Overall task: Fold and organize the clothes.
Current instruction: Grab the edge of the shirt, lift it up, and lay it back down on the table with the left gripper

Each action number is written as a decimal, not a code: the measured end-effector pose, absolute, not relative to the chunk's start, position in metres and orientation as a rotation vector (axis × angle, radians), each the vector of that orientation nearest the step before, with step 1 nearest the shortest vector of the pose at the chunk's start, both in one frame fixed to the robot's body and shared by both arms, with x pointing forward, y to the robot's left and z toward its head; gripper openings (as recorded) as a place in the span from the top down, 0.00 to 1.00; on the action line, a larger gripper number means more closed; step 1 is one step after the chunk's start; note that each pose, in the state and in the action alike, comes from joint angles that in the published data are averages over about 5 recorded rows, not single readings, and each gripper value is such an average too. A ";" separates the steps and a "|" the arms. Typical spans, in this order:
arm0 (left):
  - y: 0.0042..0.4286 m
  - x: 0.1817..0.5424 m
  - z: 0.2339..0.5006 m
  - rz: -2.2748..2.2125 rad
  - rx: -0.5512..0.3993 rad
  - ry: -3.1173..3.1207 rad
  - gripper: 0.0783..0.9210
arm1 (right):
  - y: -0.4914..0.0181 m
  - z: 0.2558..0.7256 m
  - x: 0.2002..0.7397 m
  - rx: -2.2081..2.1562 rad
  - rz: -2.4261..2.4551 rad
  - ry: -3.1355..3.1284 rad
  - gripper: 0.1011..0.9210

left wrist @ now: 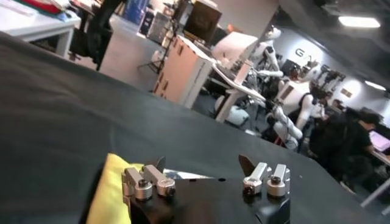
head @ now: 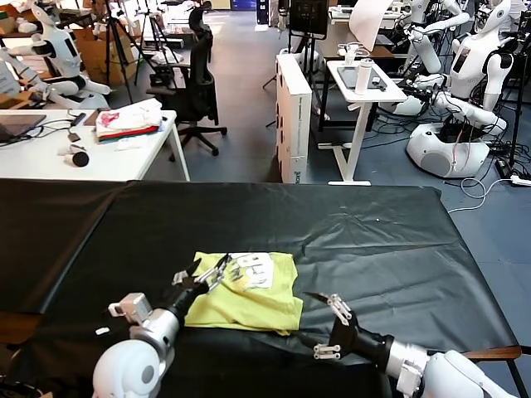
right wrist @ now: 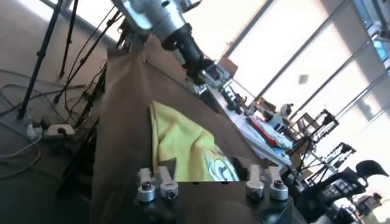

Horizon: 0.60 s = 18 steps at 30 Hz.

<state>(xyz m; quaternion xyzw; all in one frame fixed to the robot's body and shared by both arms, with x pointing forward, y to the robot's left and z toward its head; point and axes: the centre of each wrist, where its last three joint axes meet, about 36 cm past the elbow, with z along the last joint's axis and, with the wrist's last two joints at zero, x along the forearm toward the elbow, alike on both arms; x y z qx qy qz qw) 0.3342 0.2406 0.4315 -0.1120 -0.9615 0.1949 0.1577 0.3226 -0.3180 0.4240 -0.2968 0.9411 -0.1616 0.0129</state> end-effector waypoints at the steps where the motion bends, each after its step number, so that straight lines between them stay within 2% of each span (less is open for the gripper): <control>1: 0.242 0.334 0.427 0.554 -0.314 -2.757 0.02 | -0.320 0.427 0.324 -0.884 -0.456 2.962 0.02; 18: 0.262 0.330 0.374 0.606 -0.246 -2.794 0.02 | -0.339 0.454 0.333 -0.686 -0.240 3.025 0.02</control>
